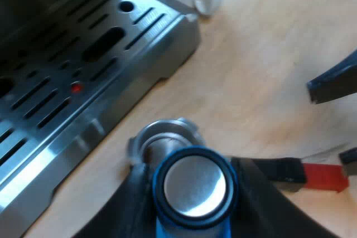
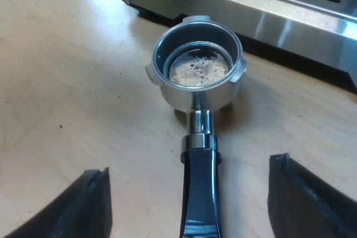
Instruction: Grind coffee beans and then tamp
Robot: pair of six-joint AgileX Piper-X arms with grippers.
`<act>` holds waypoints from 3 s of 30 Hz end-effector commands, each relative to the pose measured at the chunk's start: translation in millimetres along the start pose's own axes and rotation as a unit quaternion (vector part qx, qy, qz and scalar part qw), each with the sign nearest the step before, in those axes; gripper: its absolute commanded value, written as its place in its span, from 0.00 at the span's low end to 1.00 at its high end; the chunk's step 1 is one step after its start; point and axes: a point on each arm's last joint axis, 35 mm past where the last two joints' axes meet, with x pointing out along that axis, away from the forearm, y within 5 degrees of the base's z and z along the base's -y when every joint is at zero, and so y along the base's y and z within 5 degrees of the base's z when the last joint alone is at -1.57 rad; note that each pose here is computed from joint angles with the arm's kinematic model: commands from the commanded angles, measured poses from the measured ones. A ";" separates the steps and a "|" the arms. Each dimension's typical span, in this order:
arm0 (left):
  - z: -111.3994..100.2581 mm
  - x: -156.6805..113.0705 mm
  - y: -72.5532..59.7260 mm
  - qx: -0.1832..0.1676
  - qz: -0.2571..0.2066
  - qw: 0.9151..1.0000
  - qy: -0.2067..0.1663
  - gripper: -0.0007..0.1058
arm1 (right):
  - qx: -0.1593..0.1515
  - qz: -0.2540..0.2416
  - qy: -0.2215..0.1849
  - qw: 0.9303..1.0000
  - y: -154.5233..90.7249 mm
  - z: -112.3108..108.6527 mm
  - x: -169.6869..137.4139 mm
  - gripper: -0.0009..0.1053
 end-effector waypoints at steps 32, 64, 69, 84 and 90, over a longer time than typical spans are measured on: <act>22.5 93.8 -8.2 0.091 0.006 0.994 0.057 0.01 | 0.000 0.000 -0.010 1.000 -1.1 3.2 -0.5 0.59; 12.5 118.9 1.3 0.099 0.036 0.992 0.072 0.01 | 0.000 0.000 -0.010 1.000 -1.1 3.2 -0.5 0.59; 9.7 122.6 2.6 0.097 0.037 0.991 0.079 0.01 | 0.000 0.000 -0.010 1.000 -1.1 3.2 -0.5 0.59; -9.9 123.1 6.9 0.093 0.049 0.989 0.105 0.01 | 0.009 -0.001 -0.028 1.000 -1.2 7.6 -0.7 0.59; -8.2 123.5 6.7 0.095 0.049 0.990 0.097 0.01 | 0.014 -0.011 -0.040 0.999 -2.0 10.3 -0.9 0.59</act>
